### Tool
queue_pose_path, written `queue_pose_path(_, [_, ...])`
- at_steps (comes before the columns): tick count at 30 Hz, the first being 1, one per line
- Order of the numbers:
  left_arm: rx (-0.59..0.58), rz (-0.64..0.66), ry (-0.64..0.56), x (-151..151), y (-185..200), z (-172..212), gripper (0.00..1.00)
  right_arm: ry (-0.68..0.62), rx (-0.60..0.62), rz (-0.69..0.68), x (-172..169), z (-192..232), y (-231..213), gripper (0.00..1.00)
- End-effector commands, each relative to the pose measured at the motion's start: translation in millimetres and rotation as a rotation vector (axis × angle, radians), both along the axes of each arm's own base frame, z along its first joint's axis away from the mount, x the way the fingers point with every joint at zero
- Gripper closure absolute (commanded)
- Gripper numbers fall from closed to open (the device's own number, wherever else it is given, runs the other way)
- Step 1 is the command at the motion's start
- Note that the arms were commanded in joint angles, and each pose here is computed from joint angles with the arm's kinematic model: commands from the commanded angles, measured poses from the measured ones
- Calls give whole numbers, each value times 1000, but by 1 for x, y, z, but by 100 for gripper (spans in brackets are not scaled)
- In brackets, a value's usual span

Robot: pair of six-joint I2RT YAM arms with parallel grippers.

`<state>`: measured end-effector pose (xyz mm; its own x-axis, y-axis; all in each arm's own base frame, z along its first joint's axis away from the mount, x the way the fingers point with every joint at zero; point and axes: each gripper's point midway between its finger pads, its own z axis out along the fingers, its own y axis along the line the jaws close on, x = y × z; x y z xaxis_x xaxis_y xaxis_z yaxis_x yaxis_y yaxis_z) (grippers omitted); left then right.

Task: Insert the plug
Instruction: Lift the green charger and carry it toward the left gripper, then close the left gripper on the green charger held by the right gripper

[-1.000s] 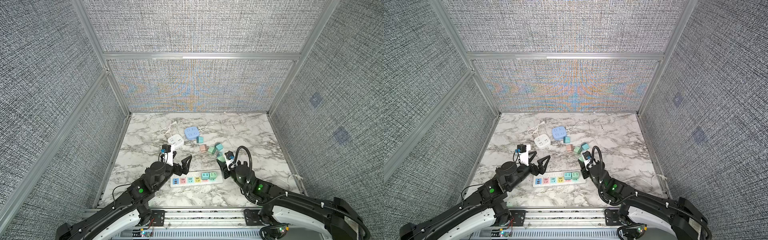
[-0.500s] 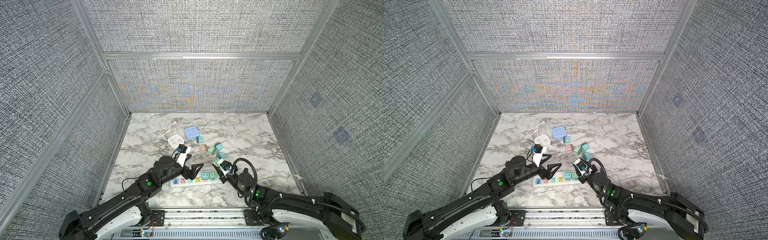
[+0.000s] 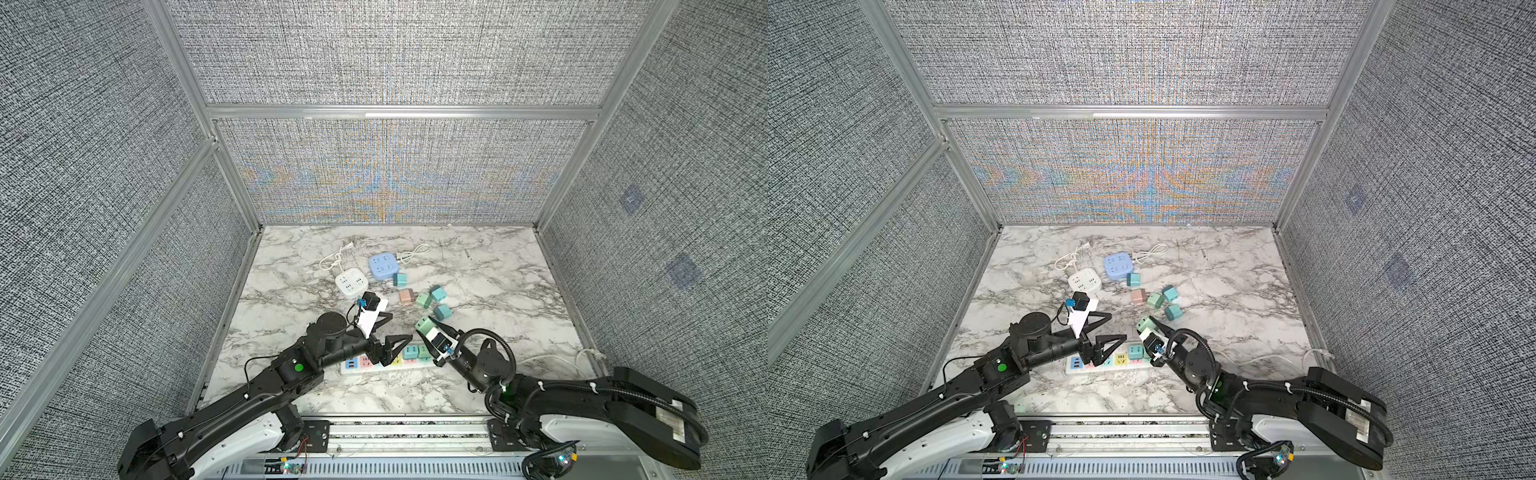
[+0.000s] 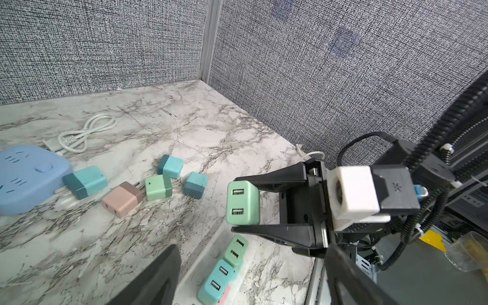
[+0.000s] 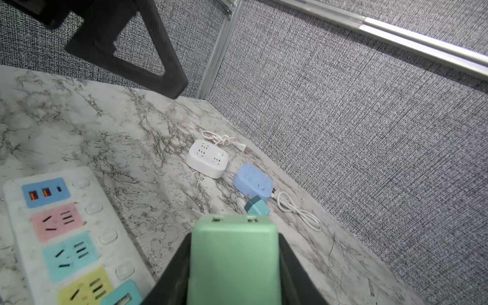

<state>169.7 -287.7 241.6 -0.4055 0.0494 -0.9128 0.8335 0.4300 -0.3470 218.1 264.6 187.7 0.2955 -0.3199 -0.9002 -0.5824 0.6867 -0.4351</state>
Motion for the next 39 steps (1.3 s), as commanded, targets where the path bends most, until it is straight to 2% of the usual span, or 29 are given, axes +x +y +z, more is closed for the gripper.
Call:
queue_pose_path(1, [-15,-30,-18,-4,-2,5,14,-129,65,16,-3,31,4,100])
queue_pose_path(6, [-9,-49,-20,-7,-4,3,14,-195,68,7,-1,35,9,100])
queue_pose_path(20, [45,-43,-15,1,-11,-7,15,-257,27,68,-18,39,32,100])
queue_pose_path(34, [81,-104,23,1,-27,-19,18,-294,20,126,-38,51,44,100])
queue_pose_path(39, [90,-124,27,1,-32,-24,28,-303,24,128,-40,53,44,100])
